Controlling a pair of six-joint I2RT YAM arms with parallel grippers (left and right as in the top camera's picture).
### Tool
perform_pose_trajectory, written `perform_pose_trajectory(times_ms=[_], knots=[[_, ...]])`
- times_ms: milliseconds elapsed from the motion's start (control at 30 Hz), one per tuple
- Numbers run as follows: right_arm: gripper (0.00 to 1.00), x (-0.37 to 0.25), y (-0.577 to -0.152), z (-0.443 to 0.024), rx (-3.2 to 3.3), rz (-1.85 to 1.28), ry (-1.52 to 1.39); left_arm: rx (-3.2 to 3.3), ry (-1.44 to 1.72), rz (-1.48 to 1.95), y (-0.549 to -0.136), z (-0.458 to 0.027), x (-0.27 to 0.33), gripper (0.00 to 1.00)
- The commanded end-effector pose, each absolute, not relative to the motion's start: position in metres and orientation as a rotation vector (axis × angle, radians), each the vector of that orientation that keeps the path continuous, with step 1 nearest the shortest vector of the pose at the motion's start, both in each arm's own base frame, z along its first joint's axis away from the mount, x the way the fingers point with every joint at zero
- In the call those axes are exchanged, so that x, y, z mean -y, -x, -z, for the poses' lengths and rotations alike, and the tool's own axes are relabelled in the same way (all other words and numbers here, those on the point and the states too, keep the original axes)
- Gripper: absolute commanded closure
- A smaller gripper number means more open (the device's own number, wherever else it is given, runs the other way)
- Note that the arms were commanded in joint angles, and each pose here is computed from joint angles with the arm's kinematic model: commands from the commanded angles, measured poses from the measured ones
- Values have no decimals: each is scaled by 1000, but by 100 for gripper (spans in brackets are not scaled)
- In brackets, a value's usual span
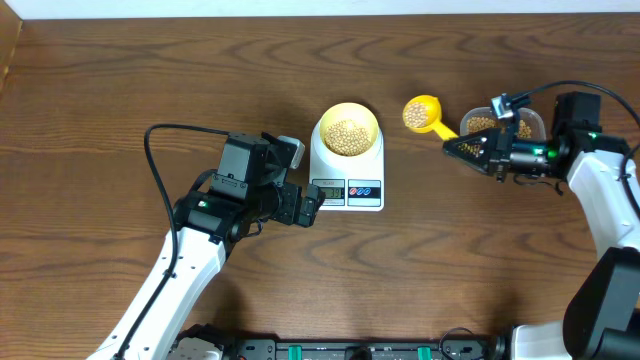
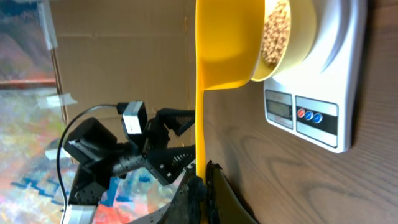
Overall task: Scoop item into bowl and weigh 50g on scale
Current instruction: 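Lift the filled scoop and move it leftward toward the bowl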
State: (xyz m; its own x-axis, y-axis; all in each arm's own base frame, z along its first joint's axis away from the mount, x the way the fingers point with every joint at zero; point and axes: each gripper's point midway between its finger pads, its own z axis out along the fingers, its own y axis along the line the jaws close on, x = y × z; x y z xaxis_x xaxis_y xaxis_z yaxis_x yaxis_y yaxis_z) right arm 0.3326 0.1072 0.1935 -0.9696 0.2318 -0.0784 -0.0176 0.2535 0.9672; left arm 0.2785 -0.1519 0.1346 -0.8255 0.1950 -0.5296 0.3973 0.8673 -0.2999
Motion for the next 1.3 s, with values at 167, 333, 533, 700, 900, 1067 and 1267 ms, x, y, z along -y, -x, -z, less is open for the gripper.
perform_pose_trajectory(times_ms=[167, 333, 533, 700, 900, 1067, 1267], knots=[[99, -134, -328, -200, -2303, -1876, -94, -2544, -433, 539, -280, -134, 151, 0], [99, -146, -336, -204, -2304, -1874, -64, -2544, -433, 540, -280, -134, 151, 0], [99, -154, -345, -194, -2366, -1776, -93, -2544, -433, 540, -280, -134, 151, 0], [99, -169, -344, -197, -2349, -1777, 3, -2544, -433, 540, -280, -134, 151, 0], [99, -176, -344, -200, -2329, -1770, 63, -2544, -433, 539, -280, -134, 151, 0], [99, -176, -346, -201, -2311, -1758, 90, -2544, -433, 540, -280, -134, 151, 0], [99, -176, -348, -202, -2335, -1780, 16, -2544, -433, 540, -280, -134, 151, 0]])
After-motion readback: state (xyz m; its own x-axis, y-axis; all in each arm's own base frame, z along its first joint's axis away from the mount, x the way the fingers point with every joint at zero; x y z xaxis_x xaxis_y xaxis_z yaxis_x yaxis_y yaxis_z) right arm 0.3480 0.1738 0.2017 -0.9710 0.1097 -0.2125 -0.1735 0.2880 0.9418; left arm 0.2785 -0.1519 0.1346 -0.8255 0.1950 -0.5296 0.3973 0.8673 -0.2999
